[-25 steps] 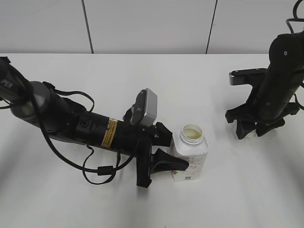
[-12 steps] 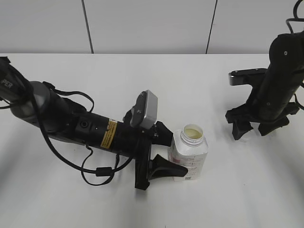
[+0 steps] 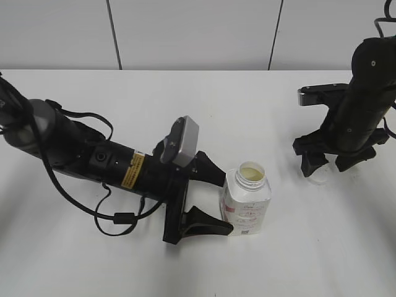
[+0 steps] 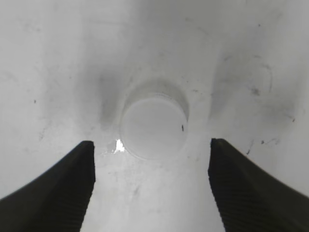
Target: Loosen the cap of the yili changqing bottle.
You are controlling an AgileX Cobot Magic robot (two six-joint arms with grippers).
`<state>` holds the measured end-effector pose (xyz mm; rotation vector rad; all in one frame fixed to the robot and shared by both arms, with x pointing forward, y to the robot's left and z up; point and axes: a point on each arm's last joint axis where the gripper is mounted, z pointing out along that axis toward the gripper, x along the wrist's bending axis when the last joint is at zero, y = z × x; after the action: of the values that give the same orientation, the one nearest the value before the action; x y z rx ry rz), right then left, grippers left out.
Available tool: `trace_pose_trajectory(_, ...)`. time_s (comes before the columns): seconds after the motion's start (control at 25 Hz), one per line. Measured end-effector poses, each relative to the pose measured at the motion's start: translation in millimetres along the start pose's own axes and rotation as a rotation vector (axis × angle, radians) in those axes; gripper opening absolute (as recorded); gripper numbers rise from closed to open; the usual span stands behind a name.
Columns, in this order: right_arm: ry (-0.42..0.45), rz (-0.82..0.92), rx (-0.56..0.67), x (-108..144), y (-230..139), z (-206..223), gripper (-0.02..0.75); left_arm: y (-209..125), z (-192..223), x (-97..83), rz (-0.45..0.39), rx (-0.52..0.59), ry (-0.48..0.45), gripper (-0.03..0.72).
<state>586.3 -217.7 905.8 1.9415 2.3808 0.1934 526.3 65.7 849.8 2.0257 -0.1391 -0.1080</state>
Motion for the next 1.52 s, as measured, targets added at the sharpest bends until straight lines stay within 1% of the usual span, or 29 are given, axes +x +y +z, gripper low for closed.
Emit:
trace_pose_trajectory(0.08,0.000,-0.001,-0.006,0.1,0.2,-2.5,0.577,1.9,-8.5,2.0,0.009,0.012,-0.001,0.583)
trace_pose_trajectory(0.24,0.002,-0.004,-0.041,0.6,5.4,-13.1,0.577,2.8,-26.6,8.8,-0.030,0.022,0.028,0.583)
trace_pose_trajectory(0.4,0.003,-0.004,-0.074,1.0,11.2,-21.3,0.577,2.5,-45.9,18.8,-0.080,0.050,0.104,0.583)
trace_pose_trajectory(0.48,0.004,-0.004,-0.081,1.1,13.0,-22.7,0.577,6.2,-56.8,23.8,-0.080,0.082,0.158,0.583)
trace_pose_trajectory(0.6,0.004,-0.009,-0.098,1.3,16.0,-26.8,0.577,16.7,-73.9,31.9,-0.049,0.150,0.271,0.583)
trace_pose_trajectory(0.64,0.004,-0.013,-0.104,1.4,17.6,-29.2,0.577,21.7,-80.3,34.8,-0.035,0.183,0.323,0.583)
trace_pose_trajectory(0.72,0.004,-0.020,-0.126,1.7,23.2,-35.2,0.577,30.1,-93.6,41.7,-0.020,0.251,0.446,0.583)
trace_pose_trajectory(0.8,0.004,-0.021,-0.150,2.0,28.9,-41.4,0.577,40.1,-108.6,47.8,-0.033,0.299,0.587,0.583)
trace_pose_trajectory(0.88,0.004,-0.025,-0.168,2.2,34.2,-47.1,0.577,46.7,-123.9,53.0,-0.074,0.341,0.728,0.583)
trace_pose_trajectory(1.0,0.004,-0.028,-0.204,2.7,43.7,-57.8,0.577,52.9,-147.8,56.9,-0.170,0.412,0.938,0.583)
trace_pose_trajectory(1.12,0.005,-0.030,-0.236,3.2,52.2,-68.6,0.577,57.3,-170.4,54.6,-0.326,0.453,1.126,0.583)
trace_pose_trajectory(1.24,0.003,-0.034,-0.273,3.5,60.3,-79.1,0.577,61.1,-190.8,49.4,-0.447,0.524,1.272,0.583)
trace_pose_trajectory(1.32,0.001,-0.038,-0.288,3.6,64.6,-86.1,0.577,64.8,-202.1,49.1,-0.501,0.595,1.329,0.583)
trace_pose_trajectory(1.36,0.000,-0.040,-0.289,3.8,66.5,-90.2,0.577,65.1,-206.8,48.4,-0.531,0.640,1.333,0.583)
trace_pose_trajectory(1.44,-0.001,-0.044,-0.283,4.0,69.6,-99.2,0.577,68.4,-217.6,48.4,-0.592,0.722,1.303,0.583)
trace_pose_trajectory(1.52,-0.014,-0.055,-0.275,3.4,72.9,-110.5,0.577,71.9,-227.5,48.2,-0.707,0.729,1.262,0.583)
